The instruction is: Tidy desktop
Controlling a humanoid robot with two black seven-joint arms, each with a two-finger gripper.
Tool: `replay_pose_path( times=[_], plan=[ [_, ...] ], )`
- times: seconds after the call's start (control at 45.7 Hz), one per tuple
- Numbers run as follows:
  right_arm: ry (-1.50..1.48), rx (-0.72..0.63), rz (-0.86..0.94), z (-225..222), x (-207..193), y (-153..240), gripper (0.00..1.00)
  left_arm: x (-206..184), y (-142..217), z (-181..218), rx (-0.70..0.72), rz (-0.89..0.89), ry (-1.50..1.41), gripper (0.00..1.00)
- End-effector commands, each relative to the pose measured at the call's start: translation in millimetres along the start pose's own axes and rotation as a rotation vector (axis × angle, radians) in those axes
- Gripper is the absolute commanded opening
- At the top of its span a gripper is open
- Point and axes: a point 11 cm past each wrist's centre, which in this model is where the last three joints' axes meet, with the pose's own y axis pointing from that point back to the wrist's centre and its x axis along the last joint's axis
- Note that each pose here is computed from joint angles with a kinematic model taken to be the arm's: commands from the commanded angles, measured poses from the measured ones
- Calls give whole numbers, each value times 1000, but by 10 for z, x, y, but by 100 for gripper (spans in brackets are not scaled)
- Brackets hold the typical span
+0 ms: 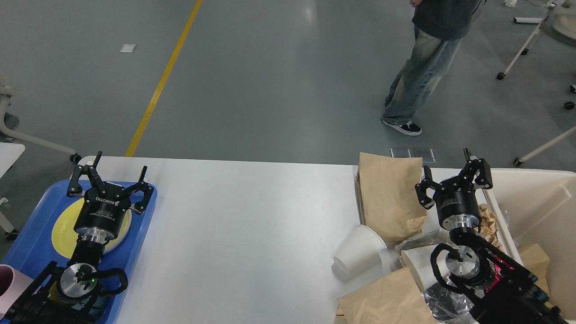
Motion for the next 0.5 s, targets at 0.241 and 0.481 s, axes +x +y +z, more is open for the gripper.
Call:
replay_pose_path(
  times=[0.241, 0.481],
  plan=[
    [-39, 22, 15, -105, -51, -109, 100, 0, 0, 1, 0, 0, 0, 96],
    [-91, 123, 73, -646, 96, -299, 100, 0, 0, 1, 0, 0, 0, 96]
  ],
)
